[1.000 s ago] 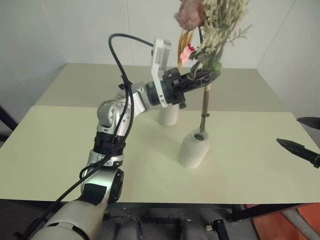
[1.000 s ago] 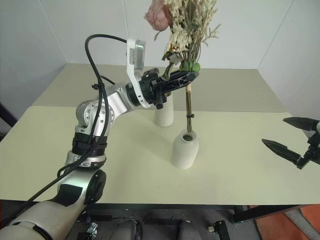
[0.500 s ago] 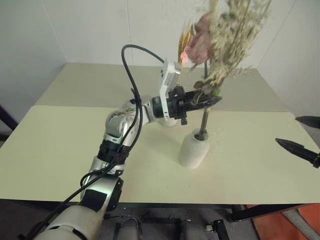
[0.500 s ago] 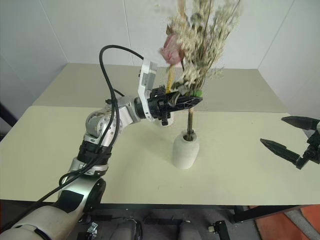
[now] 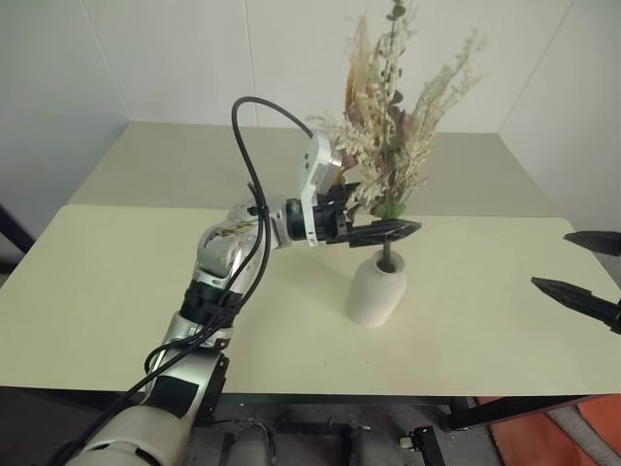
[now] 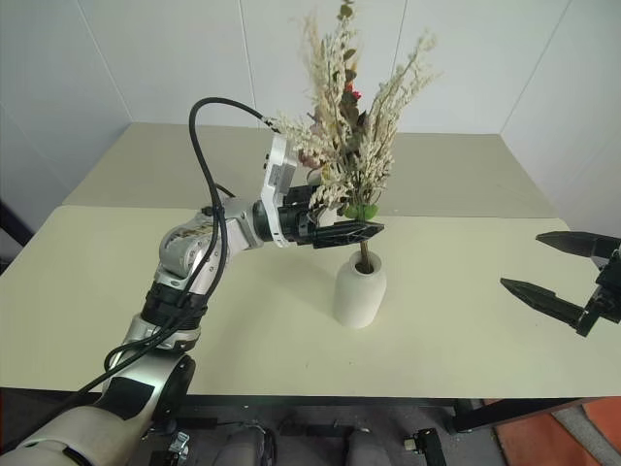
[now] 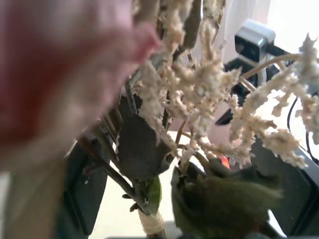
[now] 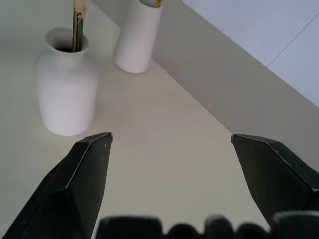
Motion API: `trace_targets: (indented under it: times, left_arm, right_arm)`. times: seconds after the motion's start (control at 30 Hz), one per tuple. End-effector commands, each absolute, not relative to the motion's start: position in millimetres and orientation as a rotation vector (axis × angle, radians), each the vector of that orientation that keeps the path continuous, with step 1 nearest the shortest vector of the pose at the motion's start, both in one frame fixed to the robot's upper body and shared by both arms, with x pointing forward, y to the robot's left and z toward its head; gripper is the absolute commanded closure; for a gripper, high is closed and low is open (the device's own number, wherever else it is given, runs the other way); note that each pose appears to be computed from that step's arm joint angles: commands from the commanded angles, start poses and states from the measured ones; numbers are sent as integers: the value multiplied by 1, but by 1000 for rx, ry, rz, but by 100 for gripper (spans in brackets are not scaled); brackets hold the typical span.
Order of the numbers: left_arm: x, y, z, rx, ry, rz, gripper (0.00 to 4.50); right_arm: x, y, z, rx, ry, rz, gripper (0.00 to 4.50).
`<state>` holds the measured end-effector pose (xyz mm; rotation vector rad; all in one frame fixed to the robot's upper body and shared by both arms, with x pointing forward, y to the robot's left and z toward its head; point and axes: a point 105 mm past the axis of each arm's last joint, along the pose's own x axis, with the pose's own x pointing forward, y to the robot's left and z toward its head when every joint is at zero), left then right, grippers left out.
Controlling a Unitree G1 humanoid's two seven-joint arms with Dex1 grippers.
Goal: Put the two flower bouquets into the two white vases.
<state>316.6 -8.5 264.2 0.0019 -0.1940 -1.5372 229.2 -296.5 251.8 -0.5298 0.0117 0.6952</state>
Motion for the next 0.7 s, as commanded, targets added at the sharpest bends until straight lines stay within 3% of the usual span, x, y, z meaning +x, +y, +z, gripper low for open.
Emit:
trace_targets:
  times: [0.03,0.5,0.7]
  left_arm:
    - [311,-8,269,50,-238,-1534,4]
    - [312,7,255,288,-268,-1501,4]
    - [313,32,246,370,-202,-1496,4]
  right_arm:
    - [228,-294,264,-540,-28,721,0]
    - [236,-295,273,-549,-1,772,0]
    - [239,-295,272,-553,7,772,0]
